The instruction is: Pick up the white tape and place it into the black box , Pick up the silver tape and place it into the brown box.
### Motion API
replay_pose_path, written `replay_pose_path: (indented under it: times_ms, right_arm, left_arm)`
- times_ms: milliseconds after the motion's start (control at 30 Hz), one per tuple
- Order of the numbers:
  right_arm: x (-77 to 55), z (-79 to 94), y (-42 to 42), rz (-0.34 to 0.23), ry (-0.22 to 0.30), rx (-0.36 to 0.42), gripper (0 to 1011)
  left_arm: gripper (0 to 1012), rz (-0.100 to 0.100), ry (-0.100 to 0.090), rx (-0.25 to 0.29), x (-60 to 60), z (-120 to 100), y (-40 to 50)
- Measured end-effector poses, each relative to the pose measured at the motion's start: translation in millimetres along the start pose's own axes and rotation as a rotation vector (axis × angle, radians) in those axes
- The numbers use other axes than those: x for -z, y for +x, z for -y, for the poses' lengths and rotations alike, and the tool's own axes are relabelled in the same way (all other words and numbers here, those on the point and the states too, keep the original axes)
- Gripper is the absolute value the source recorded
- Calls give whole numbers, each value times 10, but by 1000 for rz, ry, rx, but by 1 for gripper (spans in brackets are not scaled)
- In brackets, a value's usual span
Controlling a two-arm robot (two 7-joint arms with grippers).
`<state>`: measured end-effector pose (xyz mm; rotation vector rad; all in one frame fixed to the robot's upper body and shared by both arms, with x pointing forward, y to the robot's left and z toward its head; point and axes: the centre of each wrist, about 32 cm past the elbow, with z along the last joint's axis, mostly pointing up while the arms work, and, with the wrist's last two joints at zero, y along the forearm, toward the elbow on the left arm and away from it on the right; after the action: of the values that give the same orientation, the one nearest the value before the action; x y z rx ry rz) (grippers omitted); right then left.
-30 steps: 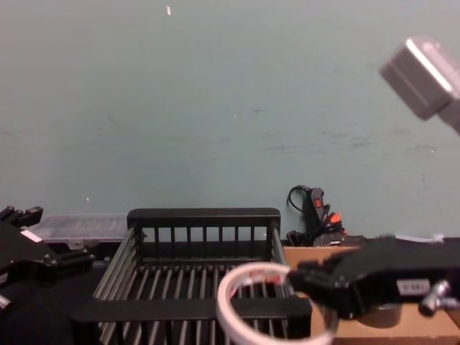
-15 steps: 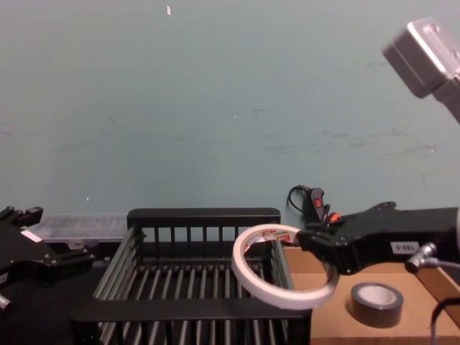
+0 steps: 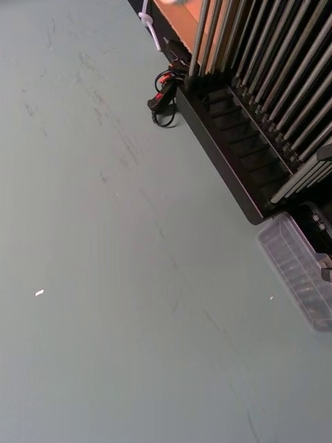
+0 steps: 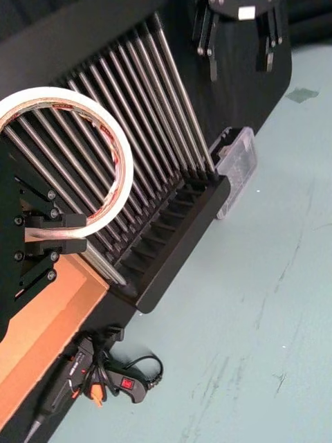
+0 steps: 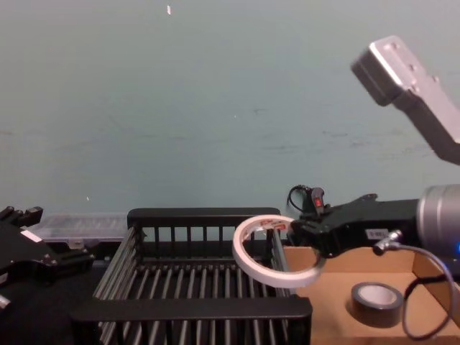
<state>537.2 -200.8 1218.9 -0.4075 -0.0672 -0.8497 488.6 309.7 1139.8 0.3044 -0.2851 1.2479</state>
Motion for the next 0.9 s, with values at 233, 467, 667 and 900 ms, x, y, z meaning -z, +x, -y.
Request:
replay_pose_path:
  times_ms: [233,467,667,900]
  right_arm:
    - [-20,-196,53,5,-7,4,99]
    - [-52,-375,67,14,-4,-5,99]
    - [-90,-515,58,26,-1,-19,99]
    - [-107,-626,49,36,-3,-32,99]
  left_arm:
    - [1001,0,0,0,0,0,0]
    - [1001,0,0,0,0,0,0]
    - [1001,0,0,0,0,0,0]
    - [1002,0,0,0,0,0,0]
